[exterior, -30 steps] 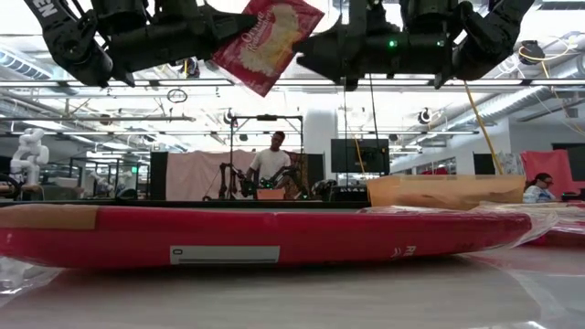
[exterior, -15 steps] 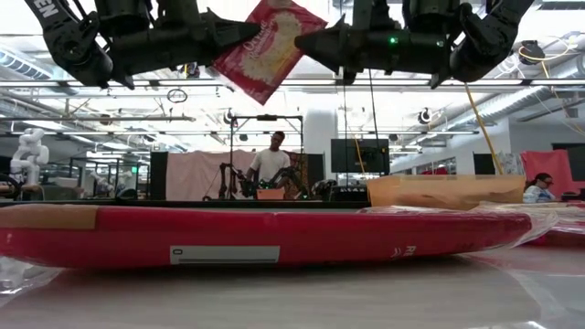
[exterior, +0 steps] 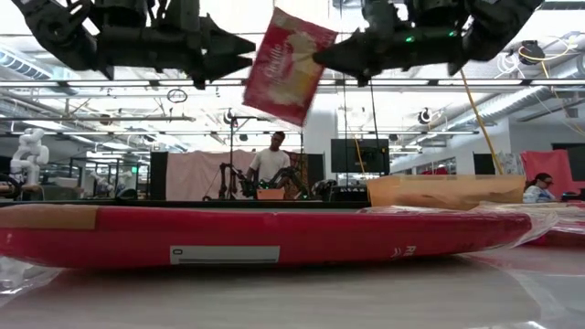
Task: Sort popcorn bags into baskets
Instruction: Put the red popcorn bag into the orange bin
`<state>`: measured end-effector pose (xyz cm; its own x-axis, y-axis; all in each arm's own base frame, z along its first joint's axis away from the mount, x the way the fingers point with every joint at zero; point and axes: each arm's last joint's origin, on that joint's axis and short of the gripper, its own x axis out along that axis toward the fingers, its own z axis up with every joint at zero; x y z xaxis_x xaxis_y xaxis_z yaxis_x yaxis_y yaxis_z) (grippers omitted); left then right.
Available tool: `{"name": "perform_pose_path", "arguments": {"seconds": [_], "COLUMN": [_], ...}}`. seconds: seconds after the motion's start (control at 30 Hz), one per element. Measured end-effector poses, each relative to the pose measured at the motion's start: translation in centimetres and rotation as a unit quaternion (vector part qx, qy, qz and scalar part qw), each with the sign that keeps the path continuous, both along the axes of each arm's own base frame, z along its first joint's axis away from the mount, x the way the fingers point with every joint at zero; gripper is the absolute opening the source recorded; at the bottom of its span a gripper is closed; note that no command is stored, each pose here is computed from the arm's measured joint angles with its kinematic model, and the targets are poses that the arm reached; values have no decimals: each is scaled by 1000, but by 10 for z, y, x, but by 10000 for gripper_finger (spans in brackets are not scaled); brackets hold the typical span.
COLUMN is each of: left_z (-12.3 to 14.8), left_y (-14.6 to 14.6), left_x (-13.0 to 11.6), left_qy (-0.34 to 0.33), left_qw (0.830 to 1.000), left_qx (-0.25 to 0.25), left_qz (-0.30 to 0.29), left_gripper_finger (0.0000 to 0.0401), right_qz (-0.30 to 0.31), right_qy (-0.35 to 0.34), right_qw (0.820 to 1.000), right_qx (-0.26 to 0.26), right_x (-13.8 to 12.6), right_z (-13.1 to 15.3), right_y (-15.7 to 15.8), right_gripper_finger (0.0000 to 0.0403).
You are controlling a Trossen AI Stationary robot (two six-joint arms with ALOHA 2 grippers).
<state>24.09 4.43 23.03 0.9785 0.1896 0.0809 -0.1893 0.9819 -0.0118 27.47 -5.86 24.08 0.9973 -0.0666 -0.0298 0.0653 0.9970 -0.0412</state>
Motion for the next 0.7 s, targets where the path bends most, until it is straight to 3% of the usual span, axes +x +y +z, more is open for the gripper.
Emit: {"name": "perform_pose_path", "arguments": {"seconds": [0.1,0.23,0.47,0.7], "left_z": [-7,-18,-31,-36], "left_y": [-4,-12,-28,-36], "left_x": [-1,2,10,13], "left_qy": [40,84,112,117], "left_qw": [999,995,991,990], "left_qx": [-27,-39,-40,-51], "left_qz": [-9,-28,-61,-59], "left_gripper_finger": [250,260,229,198], "right_qz": [27,-15,-67,-119], "right_qy": [37,104,222,272], "right_qw": [999,994,973,954], "right_qx": [14,15,6,45], "right_x": [-18,-42,-82,-120], "right_z": [12,28,55,62], "right_y": [-10,-31,-77,-115], "right_gripper_finger": [6,10,10,10]}}
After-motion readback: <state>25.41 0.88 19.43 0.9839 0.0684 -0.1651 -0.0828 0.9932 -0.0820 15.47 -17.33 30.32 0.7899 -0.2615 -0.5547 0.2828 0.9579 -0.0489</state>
